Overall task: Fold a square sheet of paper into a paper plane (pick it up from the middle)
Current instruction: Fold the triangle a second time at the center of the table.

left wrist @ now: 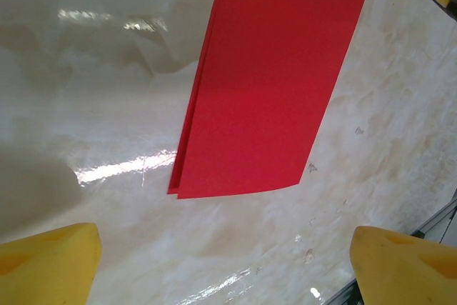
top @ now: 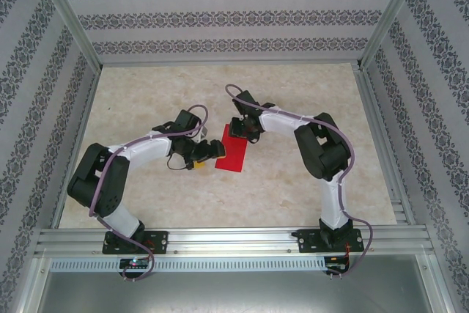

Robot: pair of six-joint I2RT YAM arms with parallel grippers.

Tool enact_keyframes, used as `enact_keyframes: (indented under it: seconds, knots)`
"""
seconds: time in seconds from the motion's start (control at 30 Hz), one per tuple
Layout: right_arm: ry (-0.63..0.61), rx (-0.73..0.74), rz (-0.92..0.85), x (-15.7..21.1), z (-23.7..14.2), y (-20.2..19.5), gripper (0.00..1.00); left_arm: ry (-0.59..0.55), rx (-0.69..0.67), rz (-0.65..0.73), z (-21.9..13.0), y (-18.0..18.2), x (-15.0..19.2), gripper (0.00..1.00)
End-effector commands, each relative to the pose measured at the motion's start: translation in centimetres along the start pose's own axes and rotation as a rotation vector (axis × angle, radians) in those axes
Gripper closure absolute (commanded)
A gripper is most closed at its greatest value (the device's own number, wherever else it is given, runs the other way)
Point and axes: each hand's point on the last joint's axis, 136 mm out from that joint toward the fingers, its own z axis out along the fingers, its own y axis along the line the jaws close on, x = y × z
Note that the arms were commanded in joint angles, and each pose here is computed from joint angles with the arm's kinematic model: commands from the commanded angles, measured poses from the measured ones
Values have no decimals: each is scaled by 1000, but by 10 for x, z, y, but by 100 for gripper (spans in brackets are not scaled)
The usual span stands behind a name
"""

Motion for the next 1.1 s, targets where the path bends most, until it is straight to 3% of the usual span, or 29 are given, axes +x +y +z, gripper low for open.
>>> enact_keyframes:
  seconds: [0.0,1.07]
  knots:
    - [104,47,56,37,5,-24,61,25,9,1,8,-5,10,10]
    - [122,27,92,46,12,-34,64,24,5,21,28,-22,2,22]
